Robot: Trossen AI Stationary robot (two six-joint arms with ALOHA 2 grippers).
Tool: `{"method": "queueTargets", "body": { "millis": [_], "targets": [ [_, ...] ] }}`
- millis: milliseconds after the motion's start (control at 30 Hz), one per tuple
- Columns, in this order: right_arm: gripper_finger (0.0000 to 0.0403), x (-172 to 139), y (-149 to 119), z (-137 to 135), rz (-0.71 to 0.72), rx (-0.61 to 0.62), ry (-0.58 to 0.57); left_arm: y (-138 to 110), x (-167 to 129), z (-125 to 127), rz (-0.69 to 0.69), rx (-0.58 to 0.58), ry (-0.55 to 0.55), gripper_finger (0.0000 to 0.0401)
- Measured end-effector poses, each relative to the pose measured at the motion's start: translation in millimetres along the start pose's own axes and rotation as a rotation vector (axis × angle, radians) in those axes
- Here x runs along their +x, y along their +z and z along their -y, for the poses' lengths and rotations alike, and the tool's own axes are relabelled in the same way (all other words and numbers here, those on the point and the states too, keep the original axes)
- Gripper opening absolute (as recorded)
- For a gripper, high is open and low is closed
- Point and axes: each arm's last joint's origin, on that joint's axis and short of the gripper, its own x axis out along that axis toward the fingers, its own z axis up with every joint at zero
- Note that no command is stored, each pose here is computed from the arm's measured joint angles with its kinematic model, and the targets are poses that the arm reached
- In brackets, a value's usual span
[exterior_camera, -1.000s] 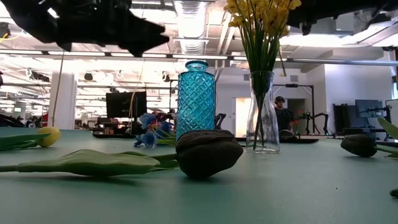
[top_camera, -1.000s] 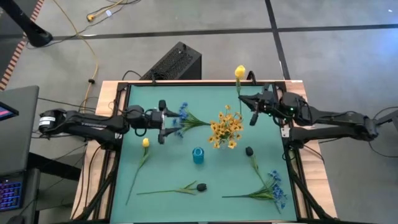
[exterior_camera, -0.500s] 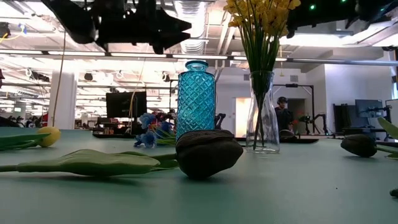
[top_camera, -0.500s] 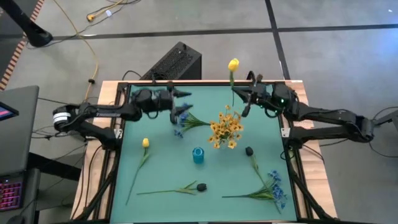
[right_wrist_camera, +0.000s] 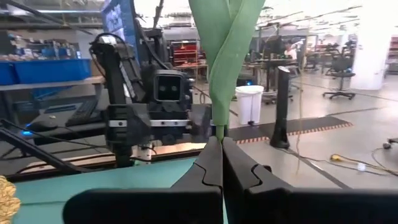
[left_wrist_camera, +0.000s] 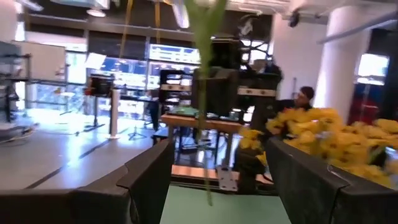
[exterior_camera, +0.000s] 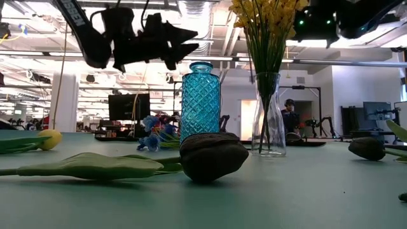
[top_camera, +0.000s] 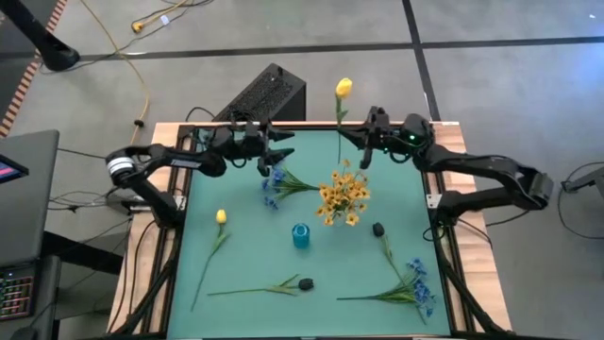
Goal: Sort flowers into vase by color
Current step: Put the top yellow tulip into the transparent vase
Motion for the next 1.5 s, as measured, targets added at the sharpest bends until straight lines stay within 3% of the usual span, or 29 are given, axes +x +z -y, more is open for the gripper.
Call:
{"method": "queueTargets", "body": {
  "millis": [367,567,967,1500],
  "targets": [
    [0.0018,45.1,-0.1,-4.1,-0.024,0.022,0.087,6.4,38.4,-6.3,-0.044,0.014,-0.05,0.0247],
    [0.0018,49.5,4.6,-7.8,-0.012,0.019,0.104,10.3,43.3,-6.9,-0.033,0.046,-0.008,0.0247],
    [0.0018,51.1,5.8,-12.4,-0.008,0.009,0.113,21.2,71.7,13.7,-0.086,0.087,-0.119,0.0247],
    [0.0018,53.6,5.2,-25.5,-0.008,0.006,0.158,21.8,73.9,13.1,-0.099,0.058,-0.086,0.0241]
  ]
}}
